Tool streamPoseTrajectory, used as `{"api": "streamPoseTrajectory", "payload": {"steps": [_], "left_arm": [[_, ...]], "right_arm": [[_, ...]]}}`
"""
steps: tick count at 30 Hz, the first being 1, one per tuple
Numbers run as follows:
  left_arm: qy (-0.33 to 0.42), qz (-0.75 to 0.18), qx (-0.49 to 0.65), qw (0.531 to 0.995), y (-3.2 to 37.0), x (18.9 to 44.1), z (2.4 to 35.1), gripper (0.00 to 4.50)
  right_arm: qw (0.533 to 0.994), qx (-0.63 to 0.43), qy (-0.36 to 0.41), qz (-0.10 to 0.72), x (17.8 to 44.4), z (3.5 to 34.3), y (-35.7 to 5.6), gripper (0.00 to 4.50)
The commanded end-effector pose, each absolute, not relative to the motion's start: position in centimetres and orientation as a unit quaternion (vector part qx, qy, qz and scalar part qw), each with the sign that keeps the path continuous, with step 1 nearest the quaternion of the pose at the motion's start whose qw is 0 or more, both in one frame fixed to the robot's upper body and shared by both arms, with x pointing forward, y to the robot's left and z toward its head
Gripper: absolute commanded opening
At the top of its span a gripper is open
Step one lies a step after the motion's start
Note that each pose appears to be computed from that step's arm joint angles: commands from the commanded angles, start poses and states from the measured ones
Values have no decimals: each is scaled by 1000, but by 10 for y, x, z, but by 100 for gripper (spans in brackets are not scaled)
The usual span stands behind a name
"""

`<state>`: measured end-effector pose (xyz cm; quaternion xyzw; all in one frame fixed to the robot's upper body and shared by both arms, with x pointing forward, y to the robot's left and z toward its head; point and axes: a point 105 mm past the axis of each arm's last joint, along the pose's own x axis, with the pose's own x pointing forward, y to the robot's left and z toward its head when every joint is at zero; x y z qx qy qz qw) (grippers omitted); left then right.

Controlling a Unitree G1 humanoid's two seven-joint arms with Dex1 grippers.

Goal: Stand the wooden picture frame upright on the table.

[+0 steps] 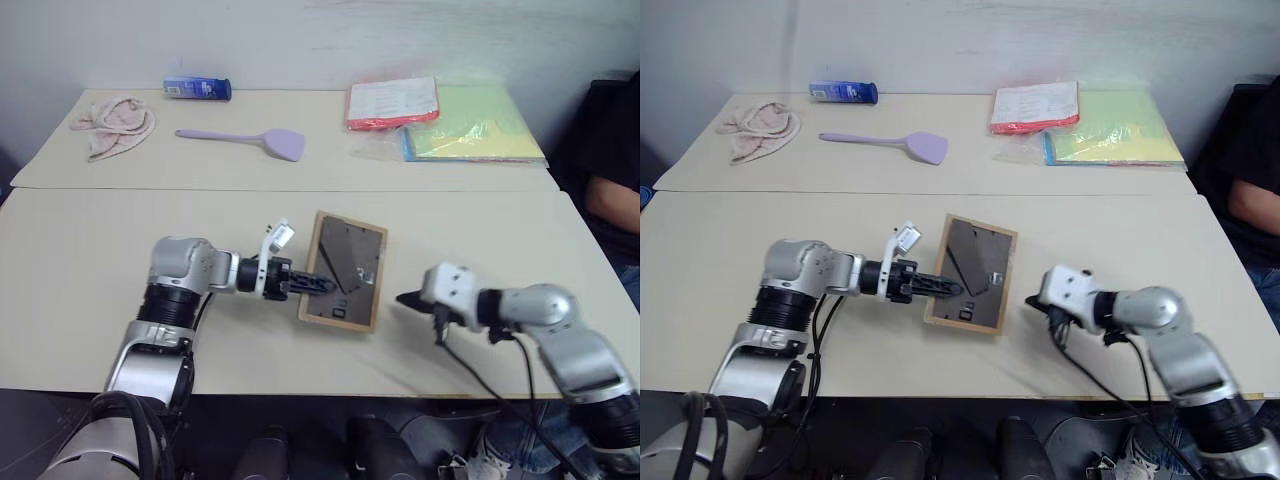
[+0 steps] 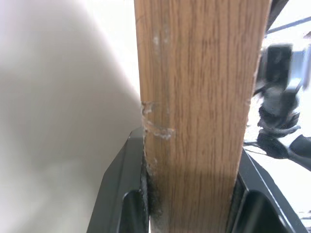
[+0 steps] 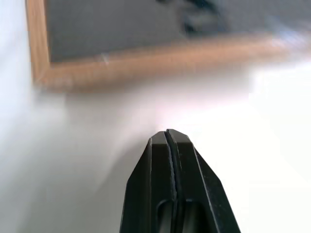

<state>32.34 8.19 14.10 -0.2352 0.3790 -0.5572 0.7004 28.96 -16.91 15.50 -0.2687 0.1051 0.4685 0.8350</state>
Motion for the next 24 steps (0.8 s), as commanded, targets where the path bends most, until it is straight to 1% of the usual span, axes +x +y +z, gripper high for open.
{"api": "streamPoseTrajectory", "payload": {"steps": [1,2,3,5,7,8,10,11,15,17,21,24], "left_arm": [[320,-611,-189,699,79,319,166,127],[316,-617,-175,699,79,318,168,127],[313,-621,-168,699,79,318,168,127],[305,-631,-161,695,77,318,170,127],[299,-639,-156,691,75,318,173,127],[298,-641,-154,691,73,318,173,127],[297,-642,-152,690,72,319,173,127],[294,-650,-148,685,70,318,175,127],[284,-669,-144,672,66,313,182,127],[285,-670,-141,671,66,313,182,127],[291,-673,-133,667,68,311,180,127],[294,-663,-131,676,69,315,178,127]], "right_arm": [[838,-146,63,523,270,216,-156,122],[836,-108,57,535,268,230,-150,164],[835,-85,55,542,267,239,-145,188],[830,-61,57,551,269,246,-132,256],[828,-43,62,555,274,248,-121,332],[828,-36,64,555,277,248,-116,360],[830,-29,68,553,281,247,-111,433],[825,-26,72,560,282,245,-105,450],[816,-34,80,572,287,237,-88,450],[806,-42,79,586,283,237,-83,450],[771,-58,83,629,266,234,-69,450],[749,-69,75,655,251,237,-68,450]]}}
